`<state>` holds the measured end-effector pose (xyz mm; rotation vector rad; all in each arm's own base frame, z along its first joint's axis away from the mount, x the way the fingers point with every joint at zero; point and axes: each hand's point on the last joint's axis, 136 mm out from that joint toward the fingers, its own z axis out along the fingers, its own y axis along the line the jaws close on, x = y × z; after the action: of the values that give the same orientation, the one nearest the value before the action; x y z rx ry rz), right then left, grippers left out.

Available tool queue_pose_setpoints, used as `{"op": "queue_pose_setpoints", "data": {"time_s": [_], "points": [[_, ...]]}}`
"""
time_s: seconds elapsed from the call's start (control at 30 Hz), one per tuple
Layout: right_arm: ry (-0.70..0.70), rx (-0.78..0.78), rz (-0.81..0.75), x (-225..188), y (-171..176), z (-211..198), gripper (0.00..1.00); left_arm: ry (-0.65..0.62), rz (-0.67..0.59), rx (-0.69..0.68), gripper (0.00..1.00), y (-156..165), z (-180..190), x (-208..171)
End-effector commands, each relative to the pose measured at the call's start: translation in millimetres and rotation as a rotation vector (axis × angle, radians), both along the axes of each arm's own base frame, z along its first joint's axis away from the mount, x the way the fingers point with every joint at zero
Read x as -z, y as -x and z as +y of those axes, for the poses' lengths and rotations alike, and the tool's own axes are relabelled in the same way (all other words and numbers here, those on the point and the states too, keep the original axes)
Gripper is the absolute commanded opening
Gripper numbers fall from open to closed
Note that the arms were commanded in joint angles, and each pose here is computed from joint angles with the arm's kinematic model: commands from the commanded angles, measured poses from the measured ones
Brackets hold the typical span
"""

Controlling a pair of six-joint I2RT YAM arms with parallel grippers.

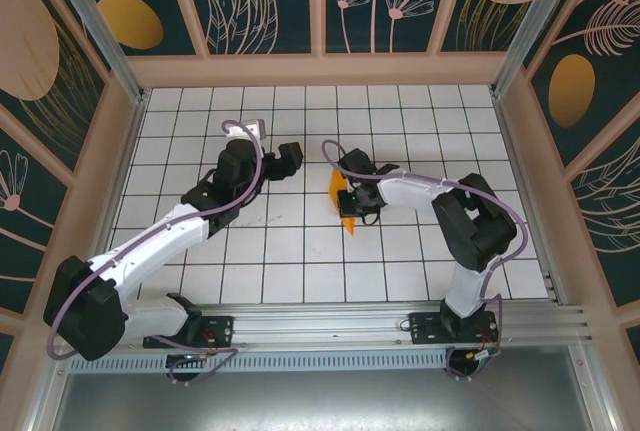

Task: Fold a paper plane with a square sheet of paper (fold left side to right side)
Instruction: Pick up the paper plane at the center of the table, then place the paper plane at the top-center of the table.

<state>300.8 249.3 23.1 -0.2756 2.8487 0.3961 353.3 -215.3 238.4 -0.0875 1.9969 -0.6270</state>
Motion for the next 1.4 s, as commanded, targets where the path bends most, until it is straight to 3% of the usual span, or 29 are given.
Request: {"op": "queue_pose_setpoints", "data": {"time_s": [0.0, 0.43, 0.63, 0.97, 1.37], "points": [[-0.012, 0.034, -0.049, -19, -27, -2, 0.00, -0.044, -0.028, -0.010, 0.93, 4, 9, -7], [0.089, 0.137, -0.096, -46, -145, -42, 0.00, -0.094, -0.054, -0.010, 0.96, 8, 16, -13], [0.143, 0.119, -0.069, -30, -172, -45, 0.00, -0.104, -0.043, 0.000, 0.97, 6, 13, -10], [0.144, 0.117, -0.012, -3, -178, -47, 0.00, -0.108, -0.029, 0.012, 0.98, 4, 9, -7], [0.141, 0.124, -0.024, -16, -175, -50, 0.18, -0.112, 0.012, -0.016, 0.99, 2, 12, -3]]}}
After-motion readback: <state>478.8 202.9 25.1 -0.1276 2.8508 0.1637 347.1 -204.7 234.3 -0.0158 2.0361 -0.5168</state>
